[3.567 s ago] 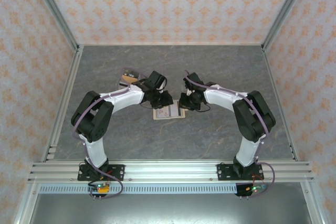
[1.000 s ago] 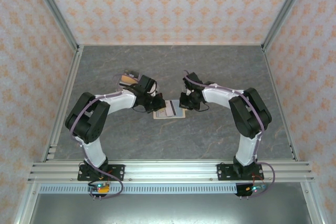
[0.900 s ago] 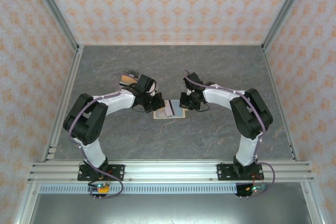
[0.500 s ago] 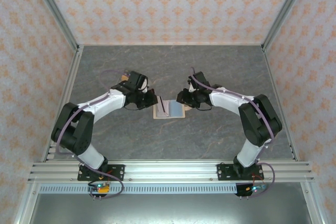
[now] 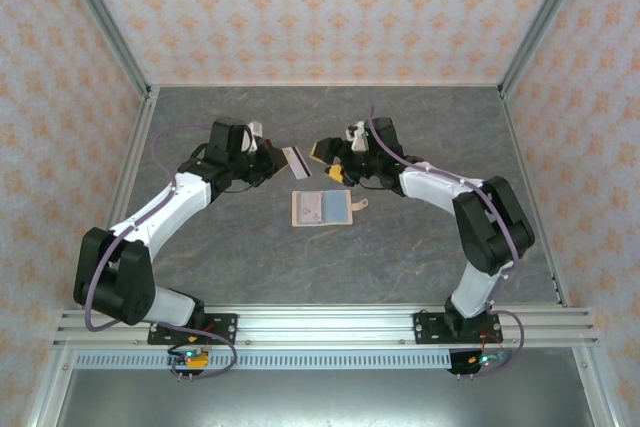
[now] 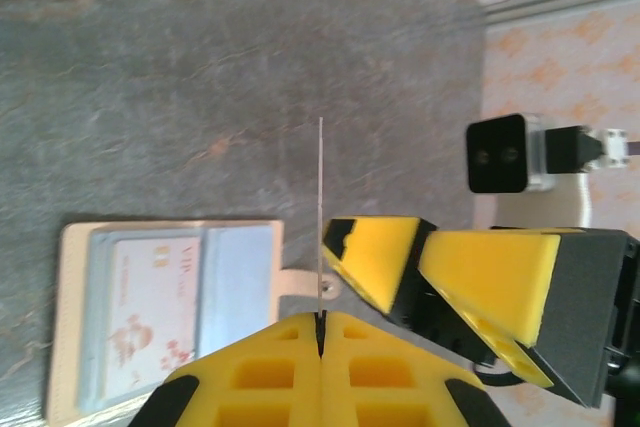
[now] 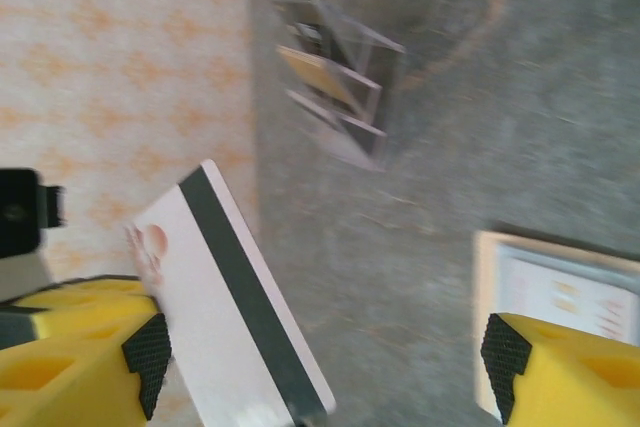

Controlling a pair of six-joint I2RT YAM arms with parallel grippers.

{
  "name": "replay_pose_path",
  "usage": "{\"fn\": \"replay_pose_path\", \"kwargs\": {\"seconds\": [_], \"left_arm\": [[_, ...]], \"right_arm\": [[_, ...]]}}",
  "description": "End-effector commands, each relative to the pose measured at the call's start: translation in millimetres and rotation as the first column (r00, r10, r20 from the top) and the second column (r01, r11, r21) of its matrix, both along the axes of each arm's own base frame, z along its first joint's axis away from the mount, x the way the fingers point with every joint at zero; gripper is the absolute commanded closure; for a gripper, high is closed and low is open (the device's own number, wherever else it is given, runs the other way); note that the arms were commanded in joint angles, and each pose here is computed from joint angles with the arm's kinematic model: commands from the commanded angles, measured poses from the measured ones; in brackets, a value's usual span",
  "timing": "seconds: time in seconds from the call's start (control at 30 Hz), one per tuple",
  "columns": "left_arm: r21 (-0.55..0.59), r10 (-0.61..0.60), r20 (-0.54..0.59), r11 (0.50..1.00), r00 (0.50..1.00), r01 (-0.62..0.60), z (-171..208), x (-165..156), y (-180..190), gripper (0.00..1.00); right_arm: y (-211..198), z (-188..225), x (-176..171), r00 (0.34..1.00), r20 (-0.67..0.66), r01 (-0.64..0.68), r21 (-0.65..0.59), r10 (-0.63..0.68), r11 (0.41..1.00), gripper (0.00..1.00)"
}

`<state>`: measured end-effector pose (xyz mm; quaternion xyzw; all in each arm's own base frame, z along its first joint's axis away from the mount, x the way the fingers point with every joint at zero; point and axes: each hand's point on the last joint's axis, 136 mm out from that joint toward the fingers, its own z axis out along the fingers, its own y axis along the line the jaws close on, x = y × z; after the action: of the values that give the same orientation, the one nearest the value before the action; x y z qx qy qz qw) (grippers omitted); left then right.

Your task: Take the credit cards out of the card holder

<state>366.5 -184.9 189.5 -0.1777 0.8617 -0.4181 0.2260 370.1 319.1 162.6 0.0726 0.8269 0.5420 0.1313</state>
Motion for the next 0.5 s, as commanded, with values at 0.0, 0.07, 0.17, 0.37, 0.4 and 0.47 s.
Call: {"fn": "replay_pose_path", "kwargs": {"seconds": [0.0,0.07,0.17,0.37,0.4,0.47], "left_arm": [[-0.125,0.013,0.075,0.992,0.997,-0.003,39,9,-6,1.0],[-0.151,0.019,0.078,0.989,0.997,-0.007,42,10,-6,1.0],[-0.171,0.03,0.075,0.985,0.997,-0.017,43,10,-5,1.0],[-0.194,0.047,0.064,0.98,0.997,-0.033,39,9,-3,1.0],[-0.194,0.05,0.062,0.98,0.997,-0.037,38,8,-2,1.0],[-0.196,0.059,0.059,0.98,0.997,-0.046,37,7,1,1.0]], "right_arm": [[18,41,7,0.999,0.022,-0.045,0.18,0.041,0.983,0.17],[20,46,8,0.999,0.015,-0.05,0.209,0.048,0.977,0.18],[21,51,5,0.998,0.011,-0.059,0.234,0.058,0.971,0.21],[21,61,-1,0.997,0.024,-0.082,0.277,0.079,0.957,0.45],[20,61,-3,0.997,0.029,-0.081,0.282,0.076,0.956,0.48],[19,61,-5,0.996,0.037,-0.082,0.284,0.075,0.955,0.56]]}}
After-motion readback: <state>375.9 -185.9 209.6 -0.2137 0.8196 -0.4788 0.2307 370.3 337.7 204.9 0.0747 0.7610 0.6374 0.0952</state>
